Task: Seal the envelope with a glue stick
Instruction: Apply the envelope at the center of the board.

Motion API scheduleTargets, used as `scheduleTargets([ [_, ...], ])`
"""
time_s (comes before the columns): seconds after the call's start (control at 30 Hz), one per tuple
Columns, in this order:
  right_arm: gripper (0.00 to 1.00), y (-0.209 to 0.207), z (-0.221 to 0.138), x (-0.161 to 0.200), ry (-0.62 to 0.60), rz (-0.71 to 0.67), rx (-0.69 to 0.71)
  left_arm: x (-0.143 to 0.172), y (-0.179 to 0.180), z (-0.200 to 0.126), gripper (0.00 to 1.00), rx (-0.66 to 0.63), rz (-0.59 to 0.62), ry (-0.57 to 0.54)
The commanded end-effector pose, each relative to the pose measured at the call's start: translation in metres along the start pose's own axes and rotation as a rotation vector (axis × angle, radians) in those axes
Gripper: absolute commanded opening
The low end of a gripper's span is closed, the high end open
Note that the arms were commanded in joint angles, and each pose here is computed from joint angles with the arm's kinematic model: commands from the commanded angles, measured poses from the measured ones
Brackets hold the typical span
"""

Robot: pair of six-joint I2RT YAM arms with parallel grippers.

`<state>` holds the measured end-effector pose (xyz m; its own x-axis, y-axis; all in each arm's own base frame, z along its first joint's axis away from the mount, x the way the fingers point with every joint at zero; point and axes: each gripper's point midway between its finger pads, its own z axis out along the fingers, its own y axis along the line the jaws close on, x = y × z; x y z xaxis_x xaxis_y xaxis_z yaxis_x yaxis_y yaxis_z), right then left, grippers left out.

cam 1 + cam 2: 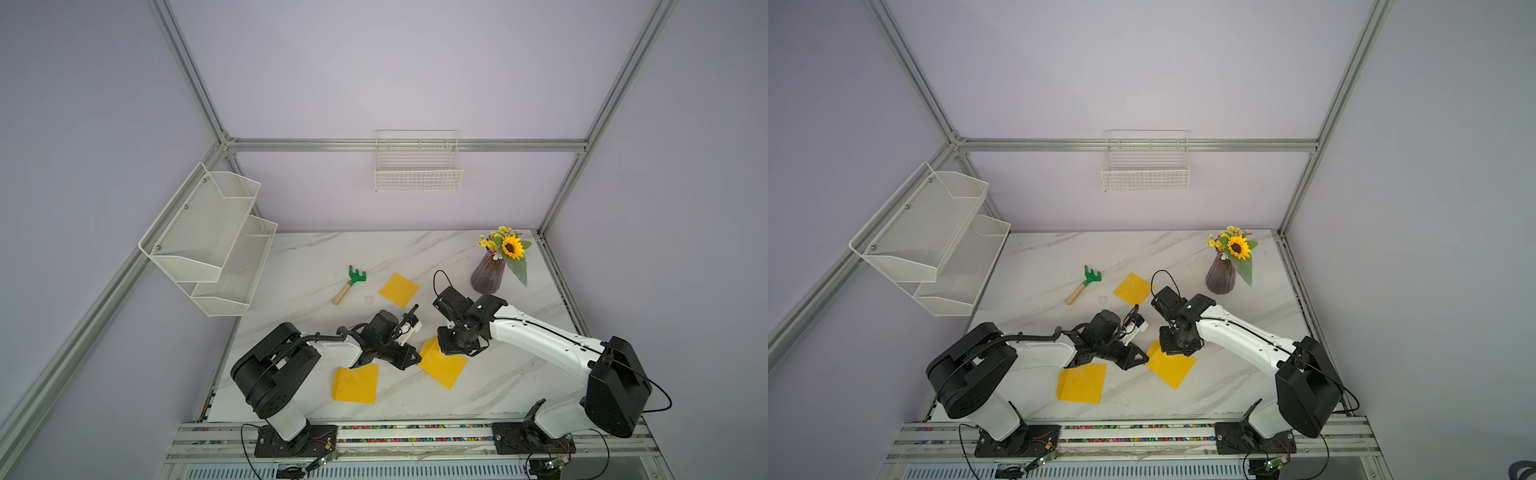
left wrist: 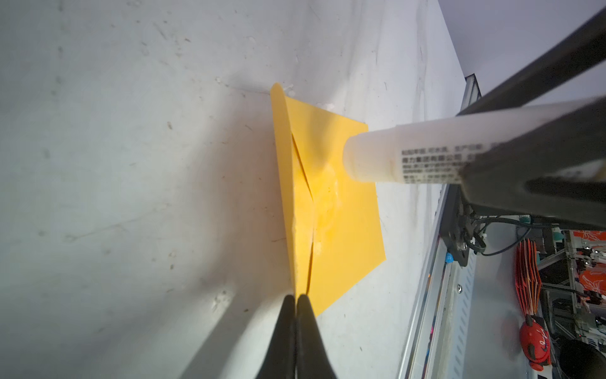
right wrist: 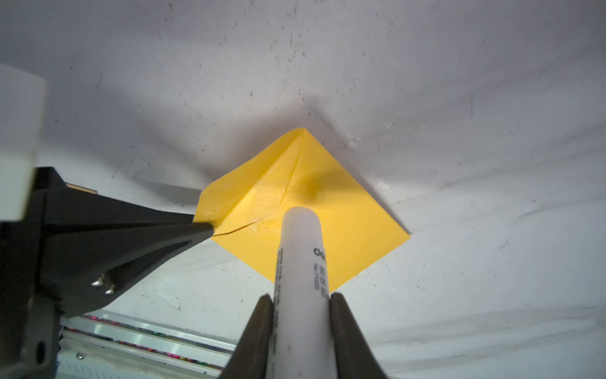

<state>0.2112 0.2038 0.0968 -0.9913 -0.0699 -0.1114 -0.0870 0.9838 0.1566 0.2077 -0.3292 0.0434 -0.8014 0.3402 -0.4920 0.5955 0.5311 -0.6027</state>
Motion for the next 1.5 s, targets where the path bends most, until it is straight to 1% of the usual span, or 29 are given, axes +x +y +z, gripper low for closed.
scheduleTargets([
  [0.0, 0.00, 0.003, 0.001, 0.007, 0.067, 0.023, -0.005, -0.008, -0.012, 0.008, 0.00, 0.050, 0.005, -0.029],
  [0.17, 0.00, -0.006, 0.009, 0.009, 0.099, 0.034, 0.062, -0.002, -0.007, 0.017, 0.00, 0.054, -0.065, -0.019],
  [0.33, 0.00, -0.015, 0.018, 0.015, 0.130, 0.034, 0.104, 0.002, -0.005, 0.021, 0.00, 0.051, -0.087, 0.012],
  [0.6, 0.00, 0.000, 0.045, 0.026, 0.210, 0.030, 0.023, 0.004, -0.007, 0.024, 0.00, 0.074, -0.090, 0.023],
  [0.7, 0.00, 0.011, 0.050, 0.028, 0.232, 0.034, -0.043, 0.004, -0.008, 0.024, 0.00, 0.079, -0.088, 0.025],
  [0.8, 0.00, 0.013, 0.051, 0.029, 0.240, 0.036, -0.050, 0.005, -0.007, 0.023, 0.00, 0.073, -0.089, 0.023],
  [0.87, 0.00, 0.004, 0.051, 0.027, 0.222, 0.045, -0.003, 0.005, -0.007, 0.025, 0.00, 0.076, -0.087, 0.031],
  [0.9, 0.00, -0.006, 0.051, 0.026, 0.205, 0.050, 0.048, 0.005, -0.007, 0.025, 0.00, 0.077, -0.086, 0.031],
  [1.0, 0.00, -0.047, 0.044, 0.020, 0.172, 0.025, 0.290, 0.006, -0.006, 0.025, 0.00, 0.080, -0.090, 0.031],
  [1.03, 0.00, -0.055, 0.043, 0.020, 0.171, 0.018, 0.343, 0.006, -0.007, 0.025, 0.00, 0.081, -0.088, 0.033],
  [1.07, 0.00, -0.059, 0.043, 0.020, 0.173, 0.012, 0.364, 0.007, -0.007, 0.025, 0.00, 0.081, -0.088, 0.034],
  [1.13, 0.00, -0.055, 0.046, 0.018, 0.179, 0.008, 0.353, 0.007, -0.007, 0.023, 0.00, 0.078, -0.084, 0.031],
  [1.2, 0.00, -0.043, 0.052, 0.018, 0.200, -0.001, 0.295, 0.006, -0.008, 0.023, 0.00, 0.079, -0.082, 0.031],
  [1.3, 0.00, -0.008, 0.063, 0.019, 0.234, 0.003, 0.103, 0.007, -0.008, 0.024, 0.00, 0.078, -0.082, 0.031],
  [1.37, 0.00, 0.019, 0.065, 0.021, 0.256, 0.008, -0.048, 0.006, -0.007, 0.024, 0.00, 0.078, -0.086, 0.028],
  [1.43, 0.00, 0.023, 0.064, 0.023, 0.261, 0.013, -0.073, 0.006, -0.007, 0.023, 0.00, 0.078, -0.083, 0.028],
  [1.47, 0.00, 0.014, 0.064, 0.020, 0.244, 0.029, -0.020, 0.007, -0.007, 0.023, 0.00, 0.073, -0.084, 0.029],
])
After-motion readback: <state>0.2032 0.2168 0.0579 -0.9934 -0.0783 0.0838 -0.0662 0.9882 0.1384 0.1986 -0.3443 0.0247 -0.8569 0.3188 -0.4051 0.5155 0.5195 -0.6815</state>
